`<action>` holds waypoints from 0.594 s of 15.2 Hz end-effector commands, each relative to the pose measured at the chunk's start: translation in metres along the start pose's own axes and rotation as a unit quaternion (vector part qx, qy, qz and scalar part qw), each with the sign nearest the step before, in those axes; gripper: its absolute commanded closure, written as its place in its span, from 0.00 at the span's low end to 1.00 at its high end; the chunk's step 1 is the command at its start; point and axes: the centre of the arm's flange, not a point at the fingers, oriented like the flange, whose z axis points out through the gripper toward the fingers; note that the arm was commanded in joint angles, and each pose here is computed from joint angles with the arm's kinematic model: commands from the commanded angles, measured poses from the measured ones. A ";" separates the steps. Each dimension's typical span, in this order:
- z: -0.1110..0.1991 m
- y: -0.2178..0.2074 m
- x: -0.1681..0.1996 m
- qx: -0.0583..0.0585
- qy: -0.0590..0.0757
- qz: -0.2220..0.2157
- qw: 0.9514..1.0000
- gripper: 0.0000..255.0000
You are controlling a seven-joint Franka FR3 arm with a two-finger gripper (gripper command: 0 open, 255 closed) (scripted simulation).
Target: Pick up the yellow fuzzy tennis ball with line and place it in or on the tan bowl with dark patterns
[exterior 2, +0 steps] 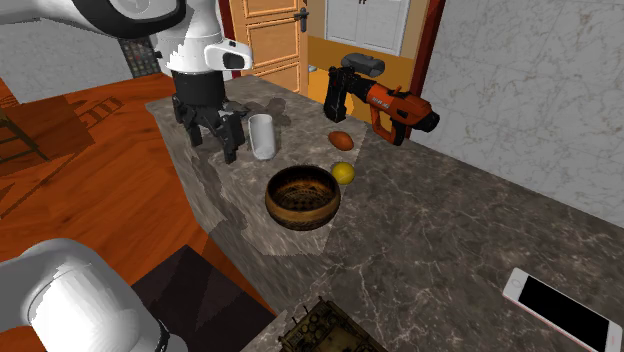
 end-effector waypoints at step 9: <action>0.033 0.026 0.107 -0.020 -0.036 0.008 0.999 0.00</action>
